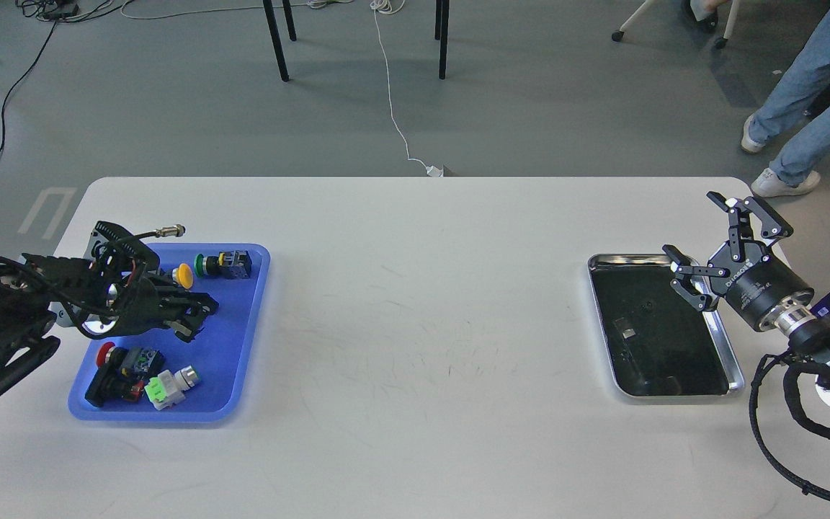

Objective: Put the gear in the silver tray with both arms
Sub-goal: 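Grasp a second black gear in the blue tray with the left gripper, then lift the second gear and carry it toward the table centre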

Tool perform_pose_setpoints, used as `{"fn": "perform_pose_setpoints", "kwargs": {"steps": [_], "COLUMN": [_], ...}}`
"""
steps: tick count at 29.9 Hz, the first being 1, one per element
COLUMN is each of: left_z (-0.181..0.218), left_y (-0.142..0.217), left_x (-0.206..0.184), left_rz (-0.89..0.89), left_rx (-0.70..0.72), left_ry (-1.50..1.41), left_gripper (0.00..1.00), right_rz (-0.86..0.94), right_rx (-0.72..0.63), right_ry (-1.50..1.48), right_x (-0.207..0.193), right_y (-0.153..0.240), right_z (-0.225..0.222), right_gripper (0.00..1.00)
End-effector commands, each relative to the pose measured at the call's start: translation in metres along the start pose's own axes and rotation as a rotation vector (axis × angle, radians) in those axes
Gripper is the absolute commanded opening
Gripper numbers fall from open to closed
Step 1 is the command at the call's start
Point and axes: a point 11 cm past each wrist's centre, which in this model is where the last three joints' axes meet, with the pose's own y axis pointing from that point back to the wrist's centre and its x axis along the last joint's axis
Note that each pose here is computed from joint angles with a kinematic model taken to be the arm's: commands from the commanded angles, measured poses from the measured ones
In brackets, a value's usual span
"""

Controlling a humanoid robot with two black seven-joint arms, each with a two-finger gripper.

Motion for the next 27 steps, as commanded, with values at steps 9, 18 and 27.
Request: {"fn": "perform_pose_setpoints", "kwargs": {"steps": [9,18,27], "left_z": [0.009,0.070,0.169], "left_y": [0.003,0.022,-0.014], "left_x": [0.030,0.134,0.172], "left_rz": [0.057,0.169,0.116], "left_rx": [-0.027,-0.162,-0.348], "left_ry": [-0.045,-0.218,-0.358], "left_gripper": [0.12,0.13,0.14], "right_rz": [0.000,0.007,0.034], "right_rx": [0.001,-0.001,-0.013], "right_ry": [0.001,0.003,0.031], "right_x": [0.000,0.003,0.015], "right_y": [0.000,0.002,0.014], "right_z": [-0.001,0.000,-0.005], "right_gripper": [0.96,0.96,0.96]}}
